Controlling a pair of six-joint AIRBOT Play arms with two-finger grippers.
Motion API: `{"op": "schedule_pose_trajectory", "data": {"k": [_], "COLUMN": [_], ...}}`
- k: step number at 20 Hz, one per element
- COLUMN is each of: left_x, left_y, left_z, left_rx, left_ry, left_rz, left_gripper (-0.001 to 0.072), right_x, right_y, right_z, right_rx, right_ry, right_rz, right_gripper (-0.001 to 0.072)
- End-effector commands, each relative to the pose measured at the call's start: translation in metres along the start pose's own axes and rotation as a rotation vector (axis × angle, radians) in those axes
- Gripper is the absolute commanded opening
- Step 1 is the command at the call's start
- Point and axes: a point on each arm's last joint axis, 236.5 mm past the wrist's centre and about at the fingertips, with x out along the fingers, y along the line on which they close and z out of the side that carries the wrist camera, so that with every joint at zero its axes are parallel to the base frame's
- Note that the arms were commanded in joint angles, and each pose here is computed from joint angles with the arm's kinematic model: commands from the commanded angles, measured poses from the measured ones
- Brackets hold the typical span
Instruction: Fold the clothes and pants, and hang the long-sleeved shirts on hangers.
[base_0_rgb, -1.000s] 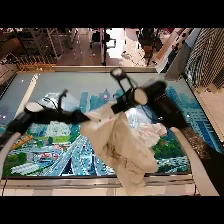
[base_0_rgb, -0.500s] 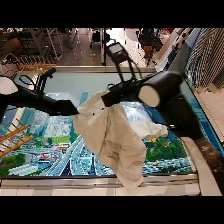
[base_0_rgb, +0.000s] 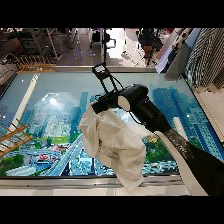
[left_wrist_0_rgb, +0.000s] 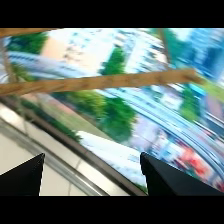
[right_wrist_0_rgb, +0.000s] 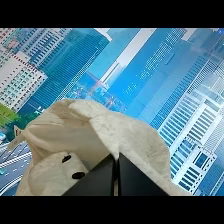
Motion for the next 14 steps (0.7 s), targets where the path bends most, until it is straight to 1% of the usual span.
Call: {"op": "schedule_pose_trajectory", "data": {"k": [1,2,3,4,9,10,11,14], "left_x": [0.040,0.058,0.074,0.092,0.173,0.183,0.190,0.217], "left_y": [0.123,0.134,0.137,0.138,0.147,0.151,0.152,0.134], "left_z": [-0.017,-0.019,-0.018,-0.014,-0.001,0.006,0.011,0.024], "left_rx": [-0.449,-0.561,-0.632,-0.647,-0.658,-0.660,-0.652,-0.574], "left_ry": [-0.072,-0.094,-0.111,-0.117,-0.101,-0.119,-0.129,-0.105], "left_rz": [0.059,-0.003,-0.065,-0.108,-0.111,-0.104,-0.101,-0.125], "left_gripper": [0.0644,0.0644,0.0643,0.0642,0.0640,0.0621,0.0604,0.0603], "right_x": [0.003,0.003,0.003,0.003,0.003,0.003,0.003,0.002], "right_y": [0.002,0.002,0.002,0.002,0.004,0.006,0.008,0.013], "right_z": [0.008,0.012,0.015,0.017,0.016,0.016,0.016,0.016], "right_rx": [-0.036,-0.036,-0.036,-0.036,-0.033,-0.026,-0.020,-0.007], "right_ry": [-0.035,-0.052,-0.064,-0.072,-0.071,-0.068,-0.069,-0.070], "right_rz": [0.007,0.007,0.008,0.008,0.014,0.024,0.033,0.052], "right_gripper": [0.0031,0.0031,0.0031,0.0031,0.0032,0.0032,0.0032,0.0033]}}
